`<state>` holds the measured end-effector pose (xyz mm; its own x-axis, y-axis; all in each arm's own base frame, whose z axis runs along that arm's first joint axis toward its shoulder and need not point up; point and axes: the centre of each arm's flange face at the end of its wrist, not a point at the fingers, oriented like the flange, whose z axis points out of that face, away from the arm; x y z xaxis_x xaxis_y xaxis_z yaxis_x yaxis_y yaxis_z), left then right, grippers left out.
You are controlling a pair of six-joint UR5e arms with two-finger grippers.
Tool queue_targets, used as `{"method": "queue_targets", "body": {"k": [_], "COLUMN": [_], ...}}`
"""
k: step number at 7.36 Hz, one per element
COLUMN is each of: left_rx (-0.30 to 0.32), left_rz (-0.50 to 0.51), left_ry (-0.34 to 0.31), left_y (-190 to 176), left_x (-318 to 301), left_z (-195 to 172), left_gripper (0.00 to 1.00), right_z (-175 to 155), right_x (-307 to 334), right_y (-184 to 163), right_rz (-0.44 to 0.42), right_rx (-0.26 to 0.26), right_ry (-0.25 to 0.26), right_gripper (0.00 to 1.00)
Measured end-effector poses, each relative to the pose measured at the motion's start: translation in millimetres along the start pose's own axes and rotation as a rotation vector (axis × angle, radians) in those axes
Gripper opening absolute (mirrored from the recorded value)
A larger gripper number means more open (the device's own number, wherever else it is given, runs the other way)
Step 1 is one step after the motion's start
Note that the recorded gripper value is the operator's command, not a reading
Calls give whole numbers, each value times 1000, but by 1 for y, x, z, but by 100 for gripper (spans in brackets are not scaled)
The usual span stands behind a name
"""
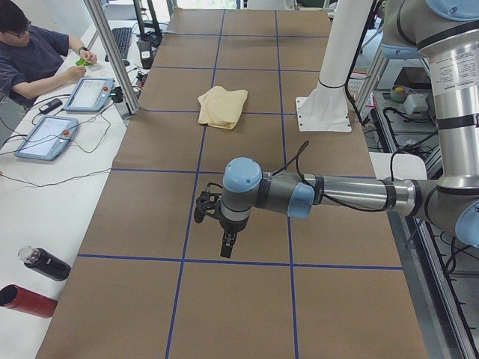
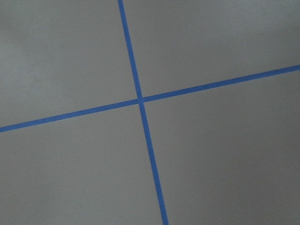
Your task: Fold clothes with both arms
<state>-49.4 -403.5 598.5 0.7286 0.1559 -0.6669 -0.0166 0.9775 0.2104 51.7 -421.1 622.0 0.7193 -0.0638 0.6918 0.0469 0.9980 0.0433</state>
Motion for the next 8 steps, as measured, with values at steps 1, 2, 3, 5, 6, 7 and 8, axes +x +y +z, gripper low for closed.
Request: {"method": "queue_targets", "body": {"k": [1,2,3,5,6,7,8], "left_rx": [4,5,6,7,7,7,5], "left_rz": [7,9,10,10,9,6,3], "left_ry": [16,21,22,23,23,25,26], "left_y": [-1,-2,-3,-3,-3,-2,-2], "left_x": [3,4,5,6,6,6,5], "left_z": [-1,-2,-2,-3,-3,-3,-2], "left_gripper": [100,100,100,100,100,100,100], "right_z": [0,0,-1,-3,-4,-5,-5], "right_x": [0,0,-1,-4,-4,-5,-5], "right_y": [1,1,0,-1,-1,-1,-1], "right_rz": [0,-2,-6,-17,-19,-20,-20], "right_rx": [-1,-2,0,6,8,9,10], "right_ry": [1,1,2,1,2,3,3], "right_gripper": [100,100,100,100,100,100,100]}}
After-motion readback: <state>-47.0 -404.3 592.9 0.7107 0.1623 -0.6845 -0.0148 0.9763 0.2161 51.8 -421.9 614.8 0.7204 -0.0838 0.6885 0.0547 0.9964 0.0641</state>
